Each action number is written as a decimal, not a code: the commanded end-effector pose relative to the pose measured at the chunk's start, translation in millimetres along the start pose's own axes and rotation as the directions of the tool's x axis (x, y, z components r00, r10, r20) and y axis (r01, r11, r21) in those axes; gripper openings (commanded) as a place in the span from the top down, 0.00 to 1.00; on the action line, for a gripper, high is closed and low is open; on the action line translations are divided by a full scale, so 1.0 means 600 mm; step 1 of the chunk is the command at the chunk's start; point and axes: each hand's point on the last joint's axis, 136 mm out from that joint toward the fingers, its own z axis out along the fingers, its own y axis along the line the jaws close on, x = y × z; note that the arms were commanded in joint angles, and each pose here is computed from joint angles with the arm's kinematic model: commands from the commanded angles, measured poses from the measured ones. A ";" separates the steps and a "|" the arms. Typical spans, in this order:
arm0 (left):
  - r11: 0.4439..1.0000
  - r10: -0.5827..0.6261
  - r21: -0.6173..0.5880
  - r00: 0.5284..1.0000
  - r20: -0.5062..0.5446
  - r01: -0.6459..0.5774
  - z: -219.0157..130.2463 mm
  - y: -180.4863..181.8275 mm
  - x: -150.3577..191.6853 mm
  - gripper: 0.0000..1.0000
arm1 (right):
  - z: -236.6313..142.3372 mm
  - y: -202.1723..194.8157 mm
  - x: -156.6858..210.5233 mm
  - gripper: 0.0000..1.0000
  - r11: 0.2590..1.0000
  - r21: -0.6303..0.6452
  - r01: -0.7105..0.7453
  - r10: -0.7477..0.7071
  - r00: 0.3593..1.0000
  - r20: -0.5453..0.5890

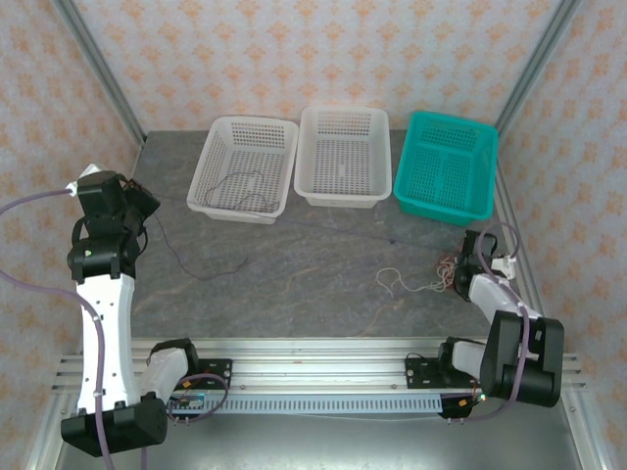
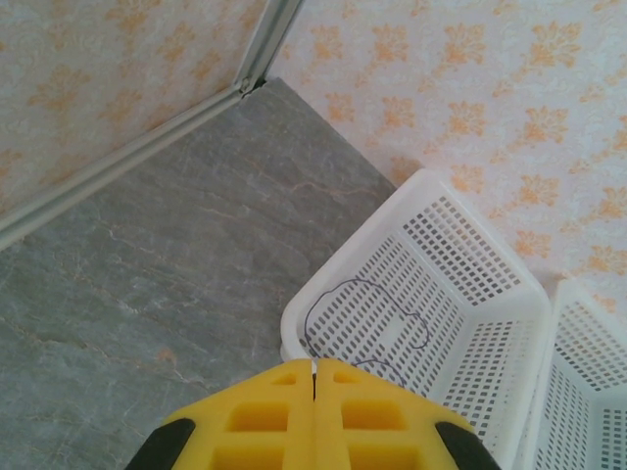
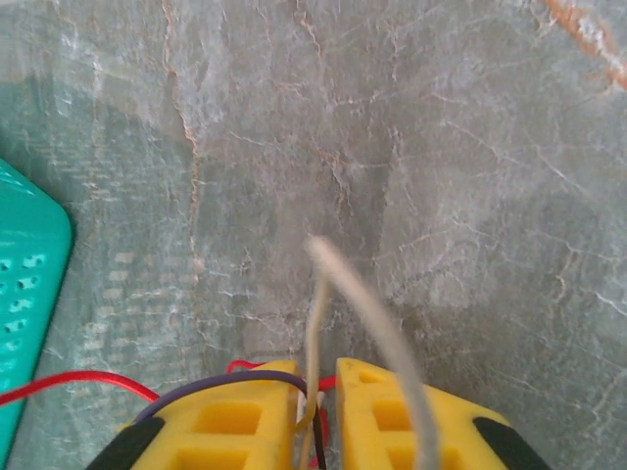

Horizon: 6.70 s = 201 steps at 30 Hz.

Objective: Untangle the cables

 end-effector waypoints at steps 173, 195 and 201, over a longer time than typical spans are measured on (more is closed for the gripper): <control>0.747 -0.345 0.637 0.706 0.618 -0.191 -0.127 -0.553 -0.432 1.00 | -0.161 0.179 0.160 0.57 0.653 -0.620 0.436 -0.636 0.760 -0.136; 0.891 0.450 -0.121 0.885 0.116 -0.437 0.392 -0.288 -0.010 1.00 | -0.169 0.162 0.166 0.57 0.658 -0.622 0.424 -0.638 0.753 -0.162; 0.873 0.486 -0.047 0.874 0.007 -0.485 0.407 -0.286 0.040 0.61 | -0.175 0.167 0.163 0.57 0.662 -0.623 0.417 -0.633 0.756 -0.166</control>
